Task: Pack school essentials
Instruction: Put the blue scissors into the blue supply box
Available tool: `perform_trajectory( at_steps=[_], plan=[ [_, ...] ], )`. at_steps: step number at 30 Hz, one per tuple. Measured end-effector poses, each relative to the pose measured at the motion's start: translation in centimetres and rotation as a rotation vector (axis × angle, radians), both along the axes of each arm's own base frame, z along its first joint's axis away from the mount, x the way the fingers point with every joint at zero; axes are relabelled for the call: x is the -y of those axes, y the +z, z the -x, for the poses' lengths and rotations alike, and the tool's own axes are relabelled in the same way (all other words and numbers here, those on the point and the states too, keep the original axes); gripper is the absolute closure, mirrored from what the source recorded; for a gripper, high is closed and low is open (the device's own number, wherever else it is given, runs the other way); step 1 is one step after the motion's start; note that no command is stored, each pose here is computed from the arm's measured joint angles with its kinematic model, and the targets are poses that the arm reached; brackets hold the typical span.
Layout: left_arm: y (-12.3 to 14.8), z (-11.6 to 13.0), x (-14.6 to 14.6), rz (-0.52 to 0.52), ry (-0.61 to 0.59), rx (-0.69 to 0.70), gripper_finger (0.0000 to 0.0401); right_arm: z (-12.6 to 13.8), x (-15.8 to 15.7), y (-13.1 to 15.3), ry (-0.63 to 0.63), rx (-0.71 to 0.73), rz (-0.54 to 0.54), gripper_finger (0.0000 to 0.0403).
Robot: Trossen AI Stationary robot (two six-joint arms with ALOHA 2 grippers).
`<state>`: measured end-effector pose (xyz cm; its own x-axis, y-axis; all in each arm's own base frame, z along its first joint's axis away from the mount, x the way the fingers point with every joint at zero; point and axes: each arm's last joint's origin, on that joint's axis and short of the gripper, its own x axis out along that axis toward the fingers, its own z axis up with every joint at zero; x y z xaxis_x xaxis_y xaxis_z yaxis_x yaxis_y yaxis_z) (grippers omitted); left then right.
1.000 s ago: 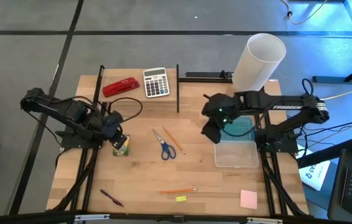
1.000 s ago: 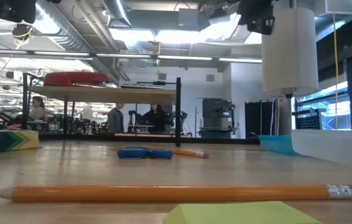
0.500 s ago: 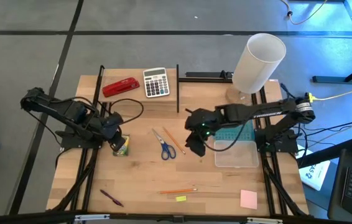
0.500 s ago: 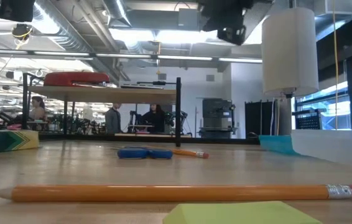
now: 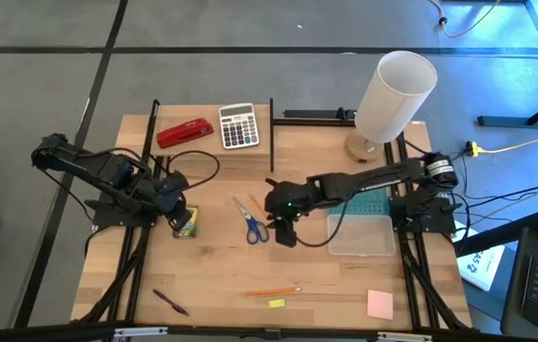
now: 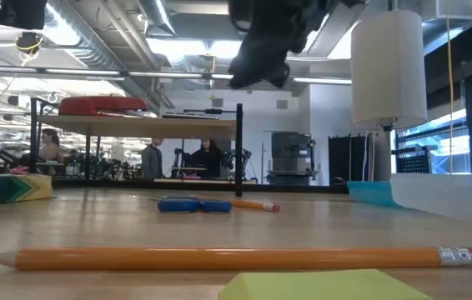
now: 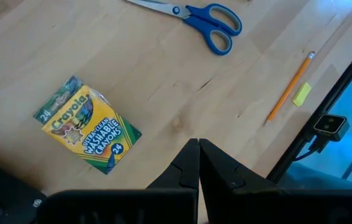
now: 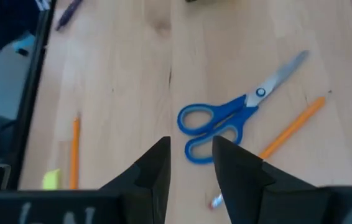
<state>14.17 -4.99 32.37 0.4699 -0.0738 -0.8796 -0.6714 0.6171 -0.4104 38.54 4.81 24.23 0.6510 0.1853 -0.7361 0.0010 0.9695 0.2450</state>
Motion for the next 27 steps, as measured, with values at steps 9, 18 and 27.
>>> perform_trajectory(
  at_steps=[9, 18, 27],
  plan=[
    [0.0, 0.0, -0.1, -0.042, -0.026, 0.011, 0.0401, -1.8, -0.2, -4.5, -0.010, -0.078, 0.019, 0.0281],
    [0.0, 0.0, -0.1, -0.060, -0.018, 0.017, 0.0401, -3.0, -0.8, -7.9, -0.022, -0.098, 0.099, 0.0281],
    [0.0, 0.0, -0.1, -0.060, -0.017, 0.017, 0.0401, -3.2, -0.6, -8.3, -0.073, -0.084, 0.158, 0.0281]
  ],
)
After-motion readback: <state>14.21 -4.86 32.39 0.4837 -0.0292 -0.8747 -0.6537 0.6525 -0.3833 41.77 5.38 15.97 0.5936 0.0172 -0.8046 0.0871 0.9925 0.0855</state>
